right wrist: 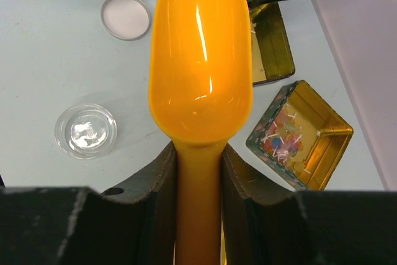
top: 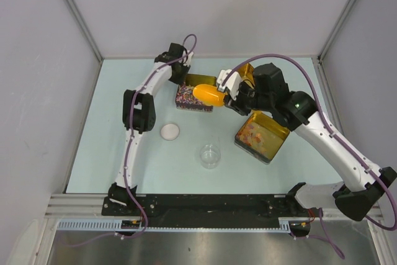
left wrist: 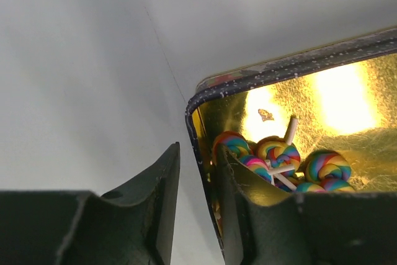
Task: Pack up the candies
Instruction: Pick up the storage box at the center of the board, then scoop the fake candies from the storage box.
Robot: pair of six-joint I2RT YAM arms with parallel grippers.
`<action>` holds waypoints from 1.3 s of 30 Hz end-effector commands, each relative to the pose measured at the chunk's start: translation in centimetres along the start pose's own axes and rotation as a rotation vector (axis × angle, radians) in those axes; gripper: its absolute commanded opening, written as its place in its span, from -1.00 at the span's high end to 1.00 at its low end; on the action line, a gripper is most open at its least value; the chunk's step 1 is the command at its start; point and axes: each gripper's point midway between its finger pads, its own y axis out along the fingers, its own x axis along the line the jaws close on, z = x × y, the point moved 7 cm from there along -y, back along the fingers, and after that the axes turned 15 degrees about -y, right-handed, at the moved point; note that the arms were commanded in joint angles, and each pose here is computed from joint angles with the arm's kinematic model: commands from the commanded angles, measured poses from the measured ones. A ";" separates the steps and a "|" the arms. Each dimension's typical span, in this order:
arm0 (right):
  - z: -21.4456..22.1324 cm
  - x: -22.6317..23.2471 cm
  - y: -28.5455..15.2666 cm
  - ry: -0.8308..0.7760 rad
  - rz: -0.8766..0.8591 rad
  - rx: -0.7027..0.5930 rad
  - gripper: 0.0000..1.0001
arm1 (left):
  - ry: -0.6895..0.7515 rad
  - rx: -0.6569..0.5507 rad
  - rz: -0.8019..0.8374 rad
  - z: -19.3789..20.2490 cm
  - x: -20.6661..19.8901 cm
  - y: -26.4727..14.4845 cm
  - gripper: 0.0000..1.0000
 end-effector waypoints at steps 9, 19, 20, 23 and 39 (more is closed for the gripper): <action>-0.6 -0.4 0.4 -0.043 0.026 0.010 1.00 | 0.023 0.106 0.048 2.1 -0.8 0.8 0.58; 1.2 -1.9 3.0 -0.117 0.061 0.134 1.00 | 0.009 0.129 0.091 2.8 -1.4 0.6 0.99; 1.9 -2.1 3.9 -0.120 0.057 0.171 1.00 | 0.007 0.131 0.090 2.8 -1.4 0.5 0.99; 2.2 -3.1 4.8 -0.129 0.081 0.224 1.00 | -0.005 0.134 0.089 2.9 -1.4 0.4 0.99; 5.0 -6.9 12.8 -0.239 0.056 0.445 1.00 | -0.069 0.122 0.141 2.6 -2.3 -1.6 0.99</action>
